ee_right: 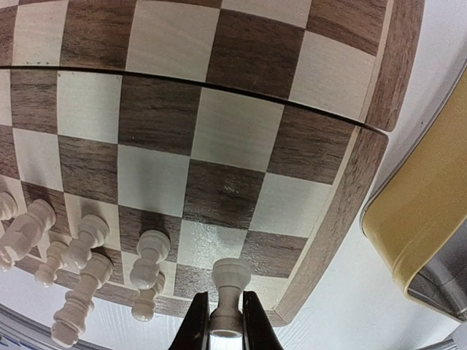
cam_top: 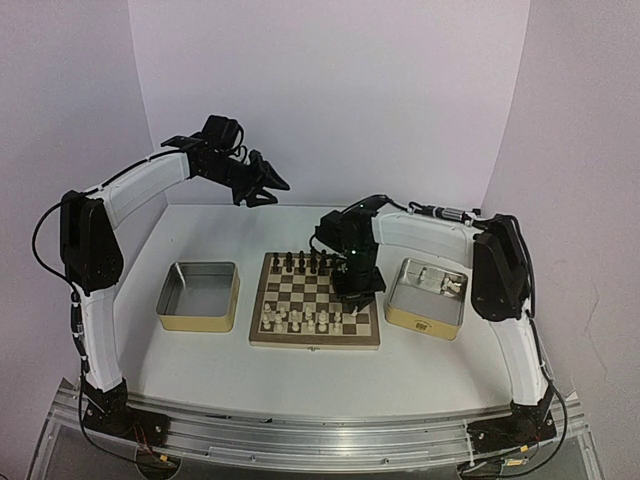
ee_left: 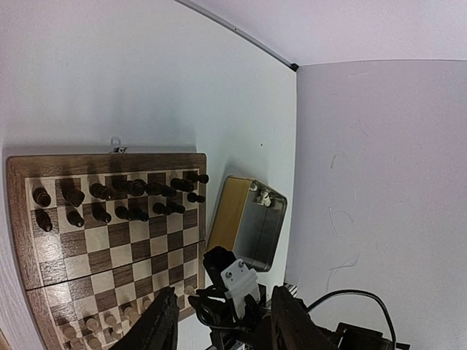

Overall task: Set up the chess pieces on the board
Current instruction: Place the chess piece on the chessboard.

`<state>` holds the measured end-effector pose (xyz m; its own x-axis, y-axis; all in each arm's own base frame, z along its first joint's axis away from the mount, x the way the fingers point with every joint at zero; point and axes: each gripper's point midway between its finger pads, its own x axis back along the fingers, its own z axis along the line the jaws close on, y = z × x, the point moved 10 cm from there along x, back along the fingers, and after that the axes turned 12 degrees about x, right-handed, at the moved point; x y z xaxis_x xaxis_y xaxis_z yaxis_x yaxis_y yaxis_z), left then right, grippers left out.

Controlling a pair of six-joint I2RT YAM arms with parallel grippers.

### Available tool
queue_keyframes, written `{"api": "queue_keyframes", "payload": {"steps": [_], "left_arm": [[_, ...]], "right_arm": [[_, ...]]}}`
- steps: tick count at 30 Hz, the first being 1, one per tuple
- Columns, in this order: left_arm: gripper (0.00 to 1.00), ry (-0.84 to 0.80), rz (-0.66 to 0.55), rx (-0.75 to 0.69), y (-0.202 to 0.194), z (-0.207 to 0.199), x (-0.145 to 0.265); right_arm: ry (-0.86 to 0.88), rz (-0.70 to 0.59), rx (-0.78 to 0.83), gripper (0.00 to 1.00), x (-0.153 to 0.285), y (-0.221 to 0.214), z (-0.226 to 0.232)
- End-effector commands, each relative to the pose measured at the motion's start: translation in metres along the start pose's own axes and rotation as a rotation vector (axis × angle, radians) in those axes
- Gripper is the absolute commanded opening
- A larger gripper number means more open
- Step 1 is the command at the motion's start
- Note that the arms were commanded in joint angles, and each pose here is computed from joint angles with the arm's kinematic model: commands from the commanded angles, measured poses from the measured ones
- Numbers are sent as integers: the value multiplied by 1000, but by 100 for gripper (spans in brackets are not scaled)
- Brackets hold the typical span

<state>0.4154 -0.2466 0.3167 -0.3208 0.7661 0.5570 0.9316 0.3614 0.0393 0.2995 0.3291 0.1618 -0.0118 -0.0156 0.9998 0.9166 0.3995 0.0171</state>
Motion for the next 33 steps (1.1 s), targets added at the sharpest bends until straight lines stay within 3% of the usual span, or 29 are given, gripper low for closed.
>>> {"api": "queue_keyframes", "payload": {"steps": [1,30,33], "left_arm": [[43,-55,-51,-60,-4,-23,30],[42,-50,-57,-49,-2,-21,27],[42,-51,-57,-49,-2,-21,27]], "right_arm": [[22,8,23,0,-1,3,5],[49,27,55,0,-11,7,10],[44,25,53,8,-11,7,10]]}}
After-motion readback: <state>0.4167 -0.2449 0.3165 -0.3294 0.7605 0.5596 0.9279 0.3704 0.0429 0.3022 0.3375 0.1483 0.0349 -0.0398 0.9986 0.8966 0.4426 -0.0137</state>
